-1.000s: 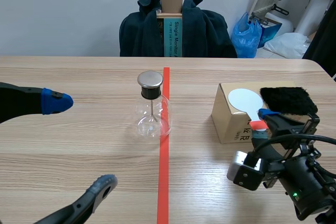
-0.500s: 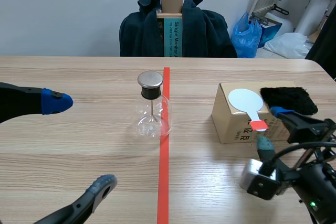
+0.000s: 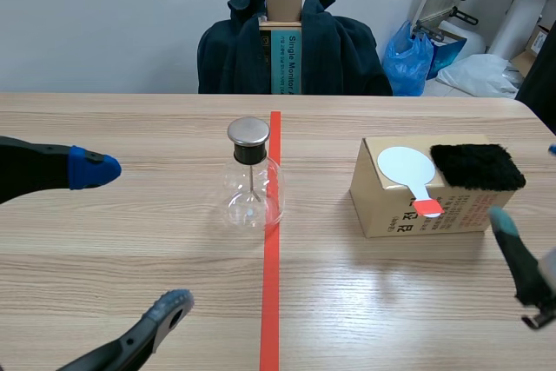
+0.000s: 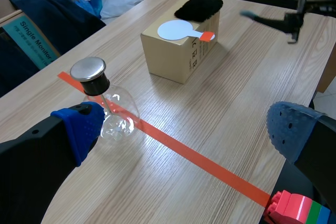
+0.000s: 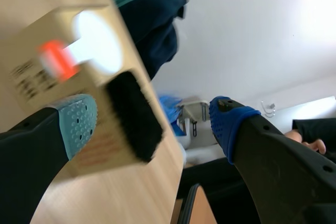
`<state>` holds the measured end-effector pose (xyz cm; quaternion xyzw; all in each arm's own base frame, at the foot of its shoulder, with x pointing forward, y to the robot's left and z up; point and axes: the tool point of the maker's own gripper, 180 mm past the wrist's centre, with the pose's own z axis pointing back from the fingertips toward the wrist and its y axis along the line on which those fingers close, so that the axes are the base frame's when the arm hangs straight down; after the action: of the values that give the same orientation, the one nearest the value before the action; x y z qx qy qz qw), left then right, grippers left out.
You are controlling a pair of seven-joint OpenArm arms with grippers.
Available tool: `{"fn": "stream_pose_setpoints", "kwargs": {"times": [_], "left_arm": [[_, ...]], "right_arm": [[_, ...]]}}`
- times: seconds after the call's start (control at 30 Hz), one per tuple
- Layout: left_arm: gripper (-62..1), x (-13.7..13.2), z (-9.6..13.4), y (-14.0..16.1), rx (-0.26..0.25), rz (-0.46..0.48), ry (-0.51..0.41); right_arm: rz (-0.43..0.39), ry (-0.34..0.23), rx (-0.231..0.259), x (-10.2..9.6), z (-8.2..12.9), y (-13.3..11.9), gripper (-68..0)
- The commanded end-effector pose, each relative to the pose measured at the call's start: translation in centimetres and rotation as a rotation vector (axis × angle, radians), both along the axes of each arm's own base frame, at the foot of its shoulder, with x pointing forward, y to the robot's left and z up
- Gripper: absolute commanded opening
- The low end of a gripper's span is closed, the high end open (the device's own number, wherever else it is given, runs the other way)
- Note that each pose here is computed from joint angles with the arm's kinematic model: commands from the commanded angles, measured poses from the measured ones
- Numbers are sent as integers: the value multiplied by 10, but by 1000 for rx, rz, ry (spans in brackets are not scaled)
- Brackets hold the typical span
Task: Do the electroscope experiment.
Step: 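Return to the home posture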
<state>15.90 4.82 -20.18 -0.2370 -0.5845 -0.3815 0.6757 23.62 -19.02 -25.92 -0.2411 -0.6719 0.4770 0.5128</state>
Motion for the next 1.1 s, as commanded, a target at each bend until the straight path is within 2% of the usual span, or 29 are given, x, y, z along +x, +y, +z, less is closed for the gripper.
{"fn": "stream_pose_setpoints", "kwargs": {"times": [0.0, 0.1, 0.17, 0.27, 0.33, 0.43, 0.53, 0.73, 1.07], "left_arm": [[14, 0, 5, -3, -28, 2, -7], [14, 0, 4, -3, -21, -1, -10], [14, -1, 3, -3, -5, -8, -19], [14, -1, 3, -3, -2, -9, -20], [14, -1, 3, -3, -2, -9, -20], [14, -1, 3, -3, -2, -9, -20], [14, -1, 3, -3, -2, -9, -20], [14, -1, 3, -3, -3, -9, -20], [14, -1, 3, -3, -3, -9, -20]], "right_arm": [[-1, -71, 30, 16, 30, -1, -236], [-2, -37, 140, 36, 58, 4, -236], [-9, -6, 196, 48, 73, 9, -236], [-16, 46, 256, 62, 88, 20, -237], [-10, 102, 282, 66, 91, 30, -245], [30, 202, 289, 62, 88, 51, -251], [56, 260, 295, 55, 90, 69, -251], [68, 309, 314, 43, 103, 93, -251], [77, 327, 318, 37, 107, 101, -251]]}}
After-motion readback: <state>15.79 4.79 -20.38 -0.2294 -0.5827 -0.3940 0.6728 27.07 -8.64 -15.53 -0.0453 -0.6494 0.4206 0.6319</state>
